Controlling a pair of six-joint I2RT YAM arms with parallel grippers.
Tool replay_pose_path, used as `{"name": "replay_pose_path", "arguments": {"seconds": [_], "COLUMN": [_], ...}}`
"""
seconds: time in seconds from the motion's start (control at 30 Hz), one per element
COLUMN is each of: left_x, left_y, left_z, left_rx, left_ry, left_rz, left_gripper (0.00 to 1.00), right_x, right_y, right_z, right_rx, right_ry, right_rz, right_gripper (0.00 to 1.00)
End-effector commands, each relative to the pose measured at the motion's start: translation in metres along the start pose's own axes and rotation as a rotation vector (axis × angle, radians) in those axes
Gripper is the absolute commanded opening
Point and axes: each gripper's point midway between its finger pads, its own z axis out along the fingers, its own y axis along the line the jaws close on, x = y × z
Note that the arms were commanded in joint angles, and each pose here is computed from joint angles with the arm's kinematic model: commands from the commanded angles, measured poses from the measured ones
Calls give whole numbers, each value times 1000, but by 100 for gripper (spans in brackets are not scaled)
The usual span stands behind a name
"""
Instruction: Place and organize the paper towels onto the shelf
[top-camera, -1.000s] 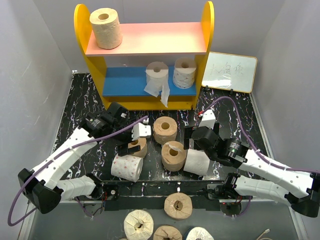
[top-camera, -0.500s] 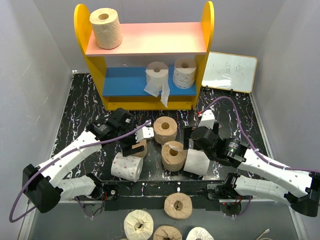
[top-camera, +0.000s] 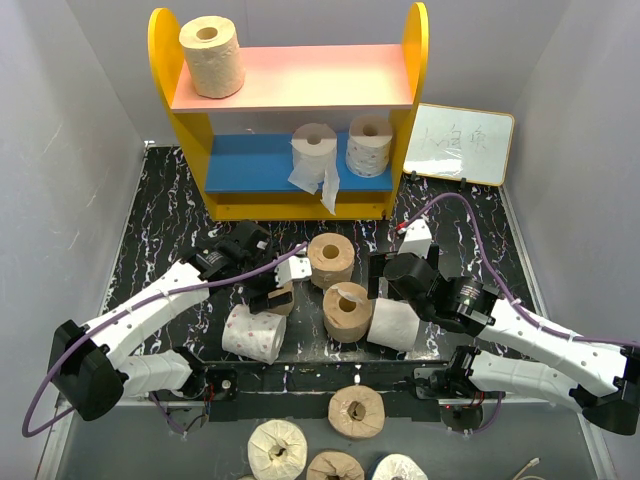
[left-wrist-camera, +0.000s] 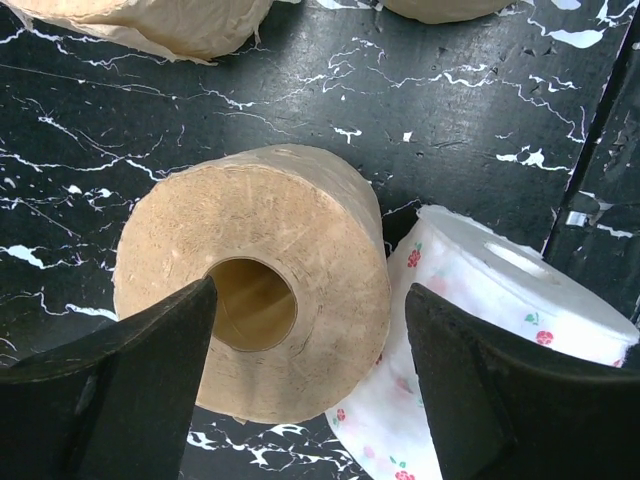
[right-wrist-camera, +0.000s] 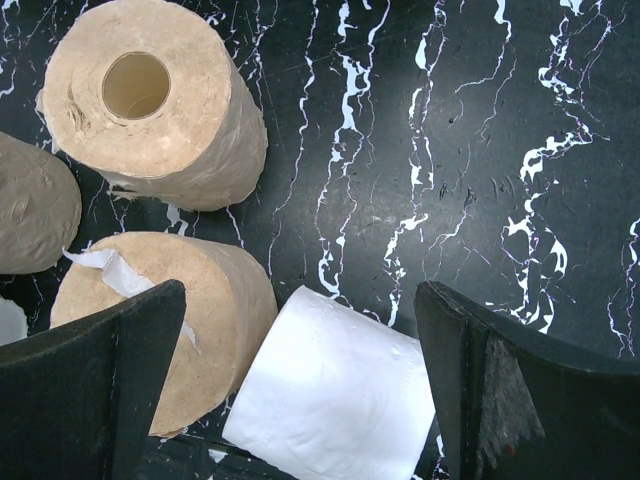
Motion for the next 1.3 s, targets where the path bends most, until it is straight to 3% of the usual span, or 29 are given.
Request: {"name": "replay_pose_path", "arguments": {"seconds": [0.0,0.33,0.77,0.9,0.93,1.0,1.17,1.27], "left_x": [0,7,1,-2,-4,-11,-31,-45], "left_y": [-3,-3,2,0,-1,2,24,36], "left_z": [4,10,7,6,4,-3,-35,-72], "left_rx": [9,3,-3,18,24,21,-29,-39], "left_ry": [-9,16,19,18,16,11,86,143], "left_rz": [0,1,-15,-19,-17,-8,6,124], "left_gripper": [73,70,52,33,26,0,0,0], "right_x": [-13,-14,-14,-15,-14,-14,-14,-14], "right_y": [1,0,1,1,1,1,1,1], "right_z": [-2,-4,-4,-4,-4,-4,-3,-3], "right_rx": [2,-6,-6,-8,-9,-9,-7,-5], "right_ry": [-52,-60,-58,-60,-59,-59,-56,-57], "right_rz": [44,54,53,56,55,55,50,50], "right_gripper": [98,98,98,98,98,98,98,98]}}
